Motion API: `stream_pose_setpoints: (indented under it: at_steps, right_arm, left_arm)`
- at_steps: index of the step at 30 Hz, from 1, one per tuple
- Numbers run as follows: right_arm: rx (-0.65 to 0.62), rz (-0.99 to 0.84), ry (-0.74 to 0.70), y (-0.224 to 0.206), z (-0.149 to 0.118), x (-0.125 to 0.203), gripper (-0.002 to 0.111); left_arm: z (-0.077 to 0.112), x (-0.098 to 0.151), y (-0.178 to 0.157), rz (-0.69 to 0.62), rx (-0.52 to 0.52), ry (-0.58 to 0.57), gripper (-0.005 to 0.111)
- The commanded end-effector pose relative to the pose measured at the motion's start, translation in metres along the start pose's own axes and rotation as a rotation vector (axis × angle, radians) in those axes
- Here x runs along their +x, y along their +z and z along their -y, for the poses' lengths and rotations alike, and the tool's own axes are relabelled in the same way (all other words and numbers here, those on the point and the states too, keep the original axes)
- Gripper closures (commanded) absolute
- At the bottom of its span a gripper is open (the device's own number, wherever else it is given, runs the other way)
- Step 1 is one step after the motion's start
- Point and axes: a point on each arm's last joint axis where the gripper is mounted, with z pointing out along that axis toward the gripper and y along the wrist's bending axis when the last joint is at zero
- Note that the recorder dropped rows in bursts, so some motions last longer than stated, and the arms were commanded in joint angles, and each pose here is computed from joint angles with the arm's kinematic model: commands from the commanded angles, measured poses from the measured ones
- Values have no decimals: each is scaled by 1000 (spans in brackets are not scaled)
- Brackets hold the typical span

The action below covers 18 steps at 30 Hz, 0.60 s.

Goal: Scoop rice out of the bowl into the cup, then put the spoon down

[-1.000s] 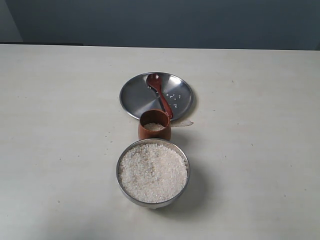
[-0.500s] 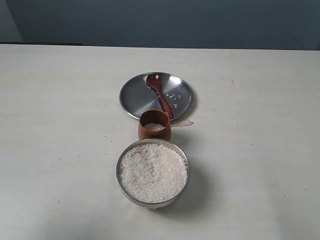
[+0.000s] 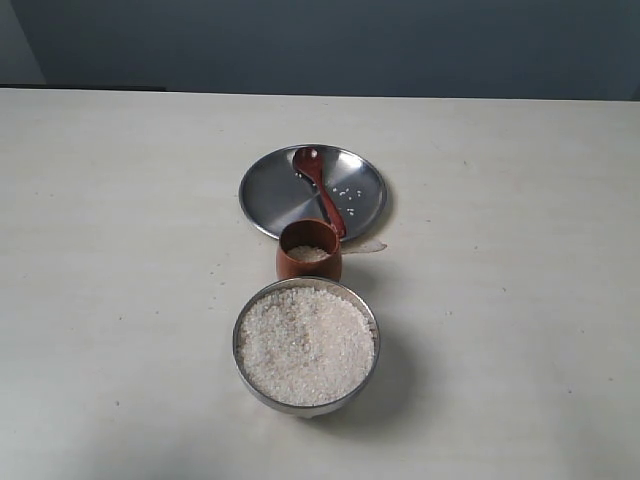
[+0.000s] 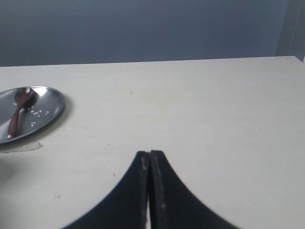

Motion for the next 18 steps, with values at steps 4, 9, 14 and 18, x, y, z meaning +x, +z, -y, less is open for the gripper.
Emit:
stream_pose_setpoints:
  at_steps: [4, 9, 14, 18]
  right_arm:
    - [24, -10, 6, 0, 2, 2, 108]
    - [40, -3, -49, 0, 3, 2, 108]
    - [41, -3, -56, 0, 3, 2, 108]
    - [41, -3, -56, 0, 3, 2, 108]
  left_arm:
    - [0, 1, 0, 3, 1, 1, 106]
    - [0, 1, 0, 3, 1, 1, 106]
    - [0, 1, 0, 3, 1, 1, 106]
    - [0, 1, 0, 3, 1, 1, 106]
